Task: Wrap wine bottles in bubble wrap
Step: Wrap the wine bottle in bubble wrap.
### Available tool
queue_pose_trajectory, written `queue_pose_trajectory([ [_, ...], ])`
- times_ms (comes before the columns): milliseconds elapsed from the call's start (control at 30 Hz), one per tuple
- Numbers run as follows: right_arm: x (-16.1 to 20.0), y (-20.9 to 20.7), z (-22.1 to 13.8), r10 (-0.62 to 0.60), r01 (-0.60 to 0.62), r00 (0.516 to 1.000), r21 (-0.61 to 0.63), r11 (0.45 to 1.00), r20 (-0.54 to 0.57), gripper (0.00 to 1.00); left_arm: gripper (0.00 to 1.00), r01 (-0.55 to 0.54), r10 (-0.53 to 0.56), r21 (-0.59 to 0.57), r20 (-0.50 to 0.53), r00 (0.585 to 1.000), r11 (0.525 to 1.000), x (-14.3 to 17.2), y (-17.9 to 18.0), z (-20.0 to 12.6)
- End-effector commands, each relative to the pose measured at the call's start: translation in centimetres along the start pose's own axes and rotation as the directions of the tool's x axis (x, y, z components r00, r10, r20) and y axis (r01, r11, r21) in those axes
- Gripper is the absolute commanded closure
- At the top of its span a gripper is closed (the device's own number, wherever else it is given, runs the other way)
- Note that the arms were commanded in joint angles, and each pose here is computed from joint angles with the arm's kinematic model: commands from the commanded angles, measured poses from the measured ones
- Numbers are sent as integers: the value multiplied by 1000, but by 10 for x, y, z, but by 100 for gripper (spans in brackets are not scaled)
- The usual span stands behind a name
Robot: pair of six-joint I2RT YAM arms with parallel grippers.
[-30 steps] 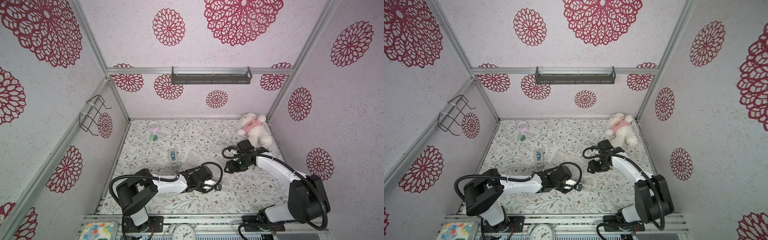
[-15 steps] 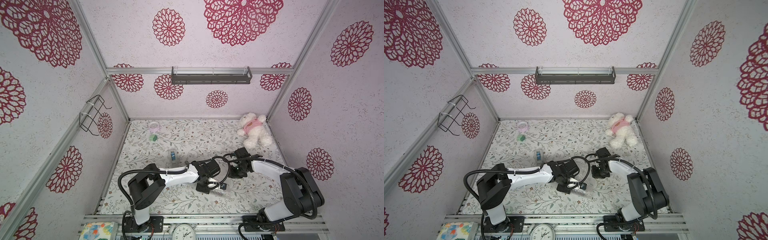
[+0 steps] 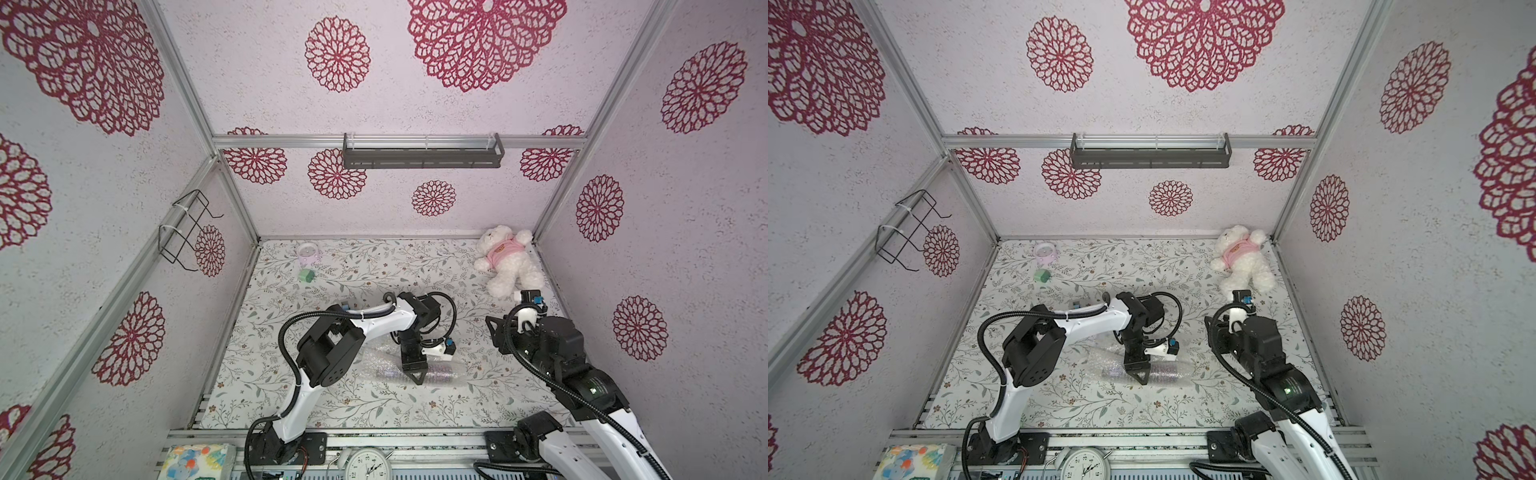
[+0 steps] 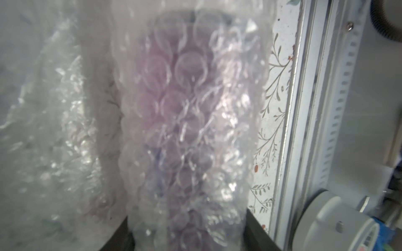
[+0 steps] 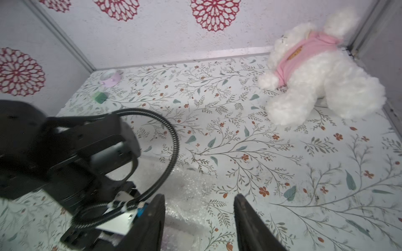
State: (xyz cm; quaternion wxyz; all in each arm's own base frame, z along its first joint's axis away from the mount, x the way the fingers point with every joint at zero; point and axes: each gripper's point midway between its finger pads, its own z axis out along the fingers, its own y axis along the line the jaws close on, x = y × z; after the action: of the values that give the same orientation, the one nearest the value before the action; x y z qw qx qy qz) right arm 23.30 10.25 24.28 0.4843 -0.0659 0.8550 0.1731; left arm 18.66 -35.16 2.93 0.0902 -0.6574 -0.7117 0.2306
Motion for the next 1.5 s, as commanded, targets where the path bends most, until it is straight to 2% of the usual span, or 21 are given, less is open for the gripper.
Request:
queue_pose_trajectory([
  [0,9,31,8,-146,132,984,-124,983,-105,47,57,179,-176,104,-39,984,978,4,5,3],
  [33,9,43,9,-227,207,966,-153,966,-126,47,57,212,-207,127,-50,977,969,4,8,3],
  [100,14,59,9,-406,378,899,-179,908,-166,45,57,265,-256,153,-73,964,952,6,12,6],
  [167,27,72,10,-581,540,786,-220,812,-213,41,58,307,-296,173,-89,951,936,7,16,8],
  [267,54,76,16,-749,707,610,-249,662,-259,37,57,351,-340,202,-91,936,914,7,19,8],
  [400,72,86,27,-877,852,428,-226,472,-217,29,57,378,-373,250,-66,925,892,5,19,3],
  [467,87,92,32,-935,912,306,-227,342,-179,24,56,389,-389,274,-59,920,879,5,19,3],
  [533,104,93,41,-964,940,210,-239,245,-165,21,56,396,-397,292,-59,916,870,6,19,4],
  [567,113,94,46,-973,945,167,-255,204,-158,21,56,400,-401,298,-59,914,867,6,19,4],
  [667,132,94,59,-987,954,92,-274,126,-135,19,56,401,-403,309,-61,913,862,7,20,5],
  [767,147,99,68,-994,953,66,-289,89,-87,18,55,403,-408,331,-58,911,853,7,20,4],
  [867,163,99,77,-995,942,75,-323,93,-68,18,55,402,-407,344,-60,911,848,7,19,4],
  [1033,173,91,91,-968,884,235,-394,251,-89,18,55,402,-412,372,-56,910,837,8,19,3],
  [1100,176,92,93,-962,870,261,-412,271,-82,18,55,403,-414,383,-58,909,831,8,19,4],
  [1333,201,84,101,-971,826,207,-510,239,-120,19,55,397,-419,427,-46,907,812,6,18,0],
  [1467,211,79,104,-970,789,184,-566,241,-157,27,54,396,-423,432,-38,905,810,6,19,-4],
])
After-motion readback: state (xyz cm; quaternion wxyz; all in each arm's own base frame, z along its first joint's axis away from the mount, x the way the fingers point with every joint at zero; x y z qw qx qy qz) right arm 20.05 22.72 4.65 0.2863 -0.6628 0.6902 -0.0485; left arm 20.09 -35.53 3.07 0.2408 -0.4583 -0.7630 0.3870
